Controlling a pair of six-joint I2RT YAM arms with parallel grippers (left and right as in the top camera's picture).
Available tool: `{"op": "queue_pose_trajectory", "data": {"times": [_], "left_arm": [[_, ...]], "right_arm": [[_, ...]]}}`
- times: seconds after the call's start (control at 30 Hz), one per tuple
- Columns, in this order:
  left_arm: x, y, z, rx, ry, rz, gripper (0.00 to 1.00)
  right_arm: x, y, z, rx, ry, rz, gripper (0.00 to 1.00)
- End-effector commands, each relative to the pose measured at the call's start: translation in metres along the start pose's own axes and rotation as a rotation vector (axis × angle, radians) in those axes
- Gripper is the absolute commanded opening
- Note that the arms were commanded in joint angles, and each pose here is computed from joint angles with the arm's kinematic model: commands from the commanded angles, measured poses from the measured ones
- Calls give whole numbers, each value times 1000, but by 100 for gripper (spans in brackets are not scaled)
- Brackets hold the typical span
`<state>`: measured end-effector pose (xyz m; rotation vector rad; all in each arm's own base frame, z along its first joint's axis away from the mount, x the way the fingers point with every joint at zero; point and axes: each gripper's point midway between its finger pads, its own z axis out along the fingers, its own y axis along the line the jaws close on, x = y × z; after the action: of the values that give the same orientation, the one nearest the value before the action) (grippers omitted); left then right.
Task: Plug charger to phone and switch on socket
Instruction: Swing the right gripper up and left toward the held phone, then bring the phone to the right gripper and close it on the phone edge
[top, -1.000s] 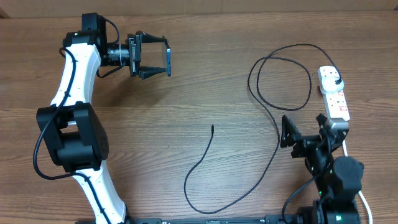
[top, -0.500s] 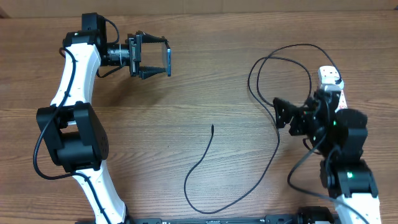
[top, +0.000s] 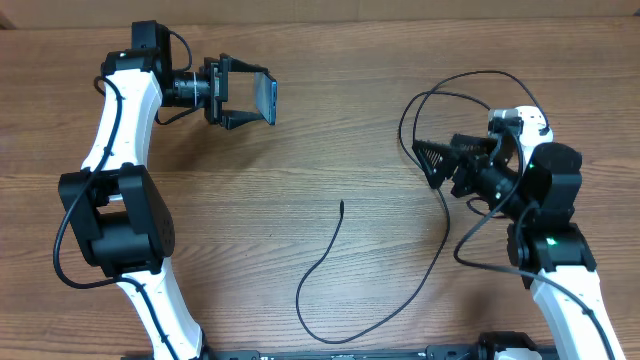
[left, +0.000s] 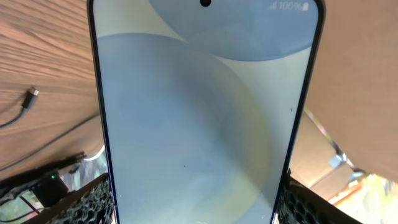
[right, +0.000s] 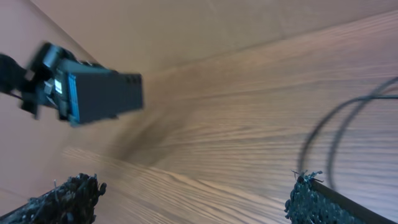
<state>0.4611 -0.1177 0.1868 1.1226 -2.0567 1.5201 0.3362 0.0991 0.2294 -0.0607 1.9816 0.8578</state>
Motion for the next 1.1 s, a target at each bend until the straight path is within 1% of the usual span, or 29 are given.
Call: {"op": "queue_pose_trajectory", "data": {"times": [0.0, 0.13, 0.3, 0.4, 0.5, 0.73, 1.07], "left_arm": [[3, -7, 3, -30, -65, -22, 4], [-3, -1, 11, -74, -122, -56, 4], [-13, 9, 20, -140, -218, -86, 4], [-18, 16, 28, -183, -281, -102, 4], [-19, 21, 35, -217, -323, -100, 5], [-19, 32, 55, -300, -410, -71, 4], [3, 41, 90, -365, -401, -23, 4]], "right_arm": [[-11, 8, 10, -67, -3, 188, 100], [-12, -4, 26, -72, -1, 367, 100], [0, -9, 46, -87, 43, 456, 100], [12, 1, 59, -114, 84, 449, 100], [17, 12, 67, -134, 94, 426, 100], [26, 27, 72, -156, 122, 414, 100], [45, 34, 79, -124, 168, 395, 99]]}}
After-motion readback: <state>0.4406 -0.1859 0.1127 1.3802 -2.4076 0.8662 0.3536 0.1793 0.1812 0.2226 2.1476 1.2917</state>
